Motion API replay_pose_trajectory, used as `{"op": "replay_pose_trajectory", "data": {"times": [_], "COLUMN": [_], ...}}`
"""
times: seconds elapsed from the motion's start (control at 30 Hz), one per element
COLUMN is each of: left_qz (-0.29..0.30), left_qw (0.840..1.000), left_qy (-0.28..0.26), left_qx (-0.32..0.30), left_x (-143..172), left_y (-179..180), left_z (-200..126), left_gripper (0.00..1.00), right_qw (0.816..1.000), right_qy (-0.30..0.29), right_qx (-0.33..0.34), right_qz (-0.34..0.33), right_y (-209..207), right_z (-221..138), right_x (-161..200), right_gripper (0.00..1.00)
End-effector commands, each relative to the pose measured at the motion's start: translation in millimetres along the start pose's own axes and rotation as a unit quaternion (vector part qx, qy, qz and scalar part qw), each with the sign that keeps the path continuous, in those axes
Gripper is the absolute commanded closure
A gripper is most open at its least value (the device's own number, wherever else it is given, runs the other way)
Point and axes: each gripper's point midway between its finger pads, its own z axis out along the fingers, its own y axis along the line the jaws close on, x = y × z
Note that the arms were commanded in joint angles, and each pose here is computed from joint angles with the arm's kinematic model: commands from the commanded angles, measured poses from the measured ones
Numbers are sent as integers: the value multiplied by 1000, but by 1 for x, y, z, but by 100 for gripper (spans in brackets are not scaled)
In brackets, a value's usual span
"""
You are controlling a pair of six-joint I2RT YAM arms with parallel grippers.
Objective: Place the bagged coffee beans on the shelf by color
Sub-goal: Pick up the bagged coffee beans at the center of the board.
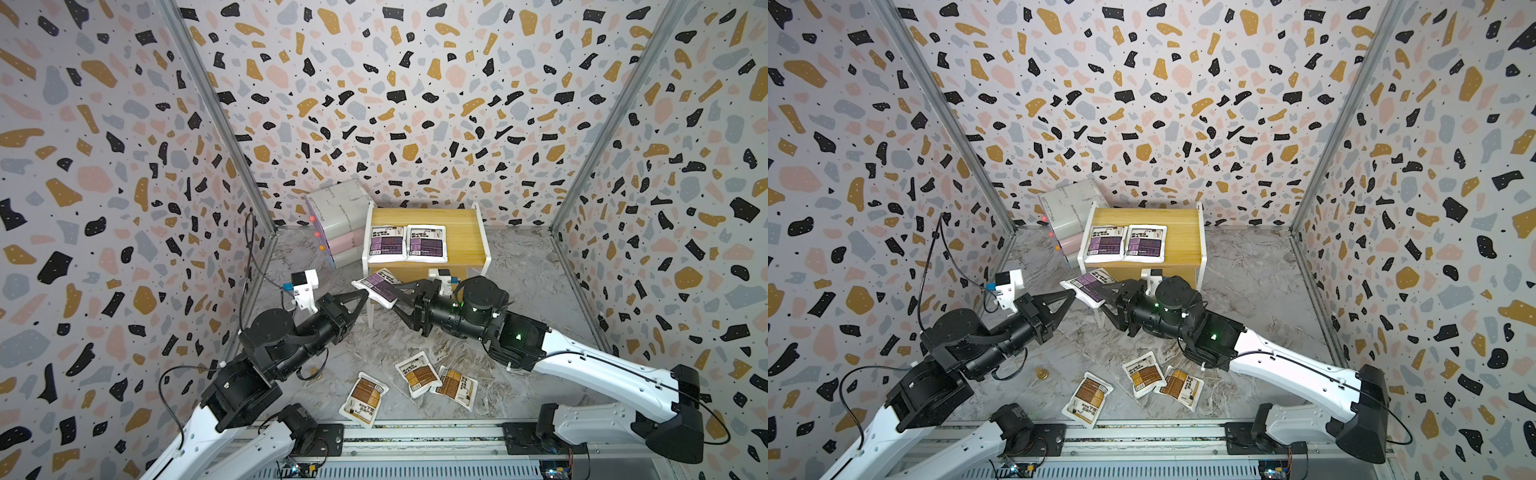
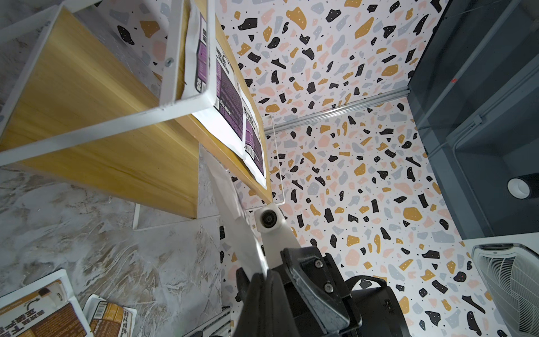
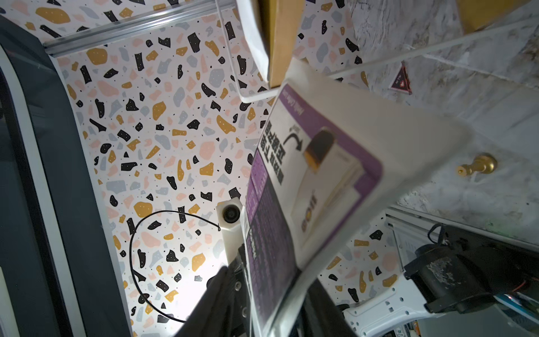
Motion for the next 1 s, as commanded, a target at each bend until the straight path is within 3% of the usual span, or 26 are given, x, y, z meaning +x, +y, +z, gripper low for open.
{"op": "replay_pose_trajectory", "data": {"times": [0.0,0.07,0.47,0.5,0.57,0.73,0.97], "left_qz": [0,2,16,17,17,26,62], "left_qw": [1000,1000,1000,1000,1000,1000,997], "left_qy": [9,9,14,15,13,1,31], "left_qx": [19,15,5,4,-1,-6,-32], "left_x": [3,3,5,5,5,1,6], "left_y": [-7,-5,-5,-6,-4,-5,-11], "left_z": [-1,-3,-18,-20,-26,-48,-52], "left_gripper": [100,100,100,97,73,46,25], "right_qw": [999,999,996,996,995,989,969], "right_qy": [3,3,19,23,31,54,106], "right_qx": [-40,-44,-30,-24,-15,33,72], "right_qz": [-27,-32,-77,-83,-96,-133,-213], "right_y": [31,34,39,38,37,23,29], "right_z": [-7,-8,-13,-15,-19,-36,-66], "right_x": [6,7,15,17,20,28,47], "right_gripper": [68,74,91,91,91,91,91]}}
